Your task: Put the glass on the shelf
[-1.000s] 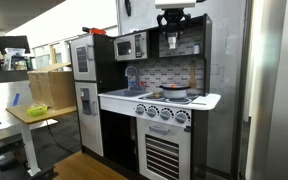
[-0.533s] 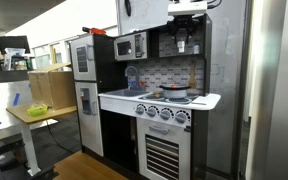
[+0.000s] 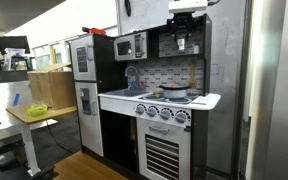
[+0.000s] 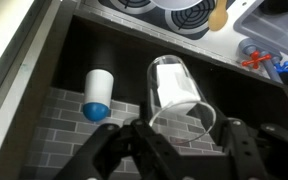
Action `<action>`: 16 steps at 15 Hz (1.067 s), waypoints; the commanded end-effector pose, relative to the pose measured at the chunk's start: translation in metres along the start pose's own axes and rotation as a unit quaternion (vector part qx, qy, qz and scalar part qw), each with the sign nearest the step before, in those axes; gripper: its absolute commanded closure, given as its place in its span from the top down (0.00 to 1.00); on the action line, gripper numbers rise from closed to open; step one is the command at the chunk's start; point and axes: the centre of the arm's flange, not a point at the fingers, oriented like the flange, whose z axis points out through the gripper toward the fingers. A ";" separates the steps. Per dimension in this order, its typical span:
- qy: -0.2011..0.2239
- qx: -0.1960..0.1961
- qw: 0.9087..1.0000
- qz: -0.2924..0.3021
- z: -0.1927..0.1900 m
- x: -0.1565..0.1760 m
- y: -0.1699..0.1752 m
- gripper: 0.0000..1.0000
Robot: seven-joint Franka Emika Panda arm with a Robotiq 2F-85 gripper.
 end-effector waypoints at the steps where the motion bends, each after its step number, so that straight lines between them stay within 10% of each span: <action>1: -0.001 0.006 1.000 -0.009 0.009 0.010 0.007 0.31; 12: 0.004 0.014 1.000 -0.008 0.038 0.015 0.028 0.31; 14: 0.001 0.017 1.000 -0.010 0.039 0.016 0.029 0.81; 16: -0.001 0.019 1.000 -0.011 0.039 0.017 0.030 0.88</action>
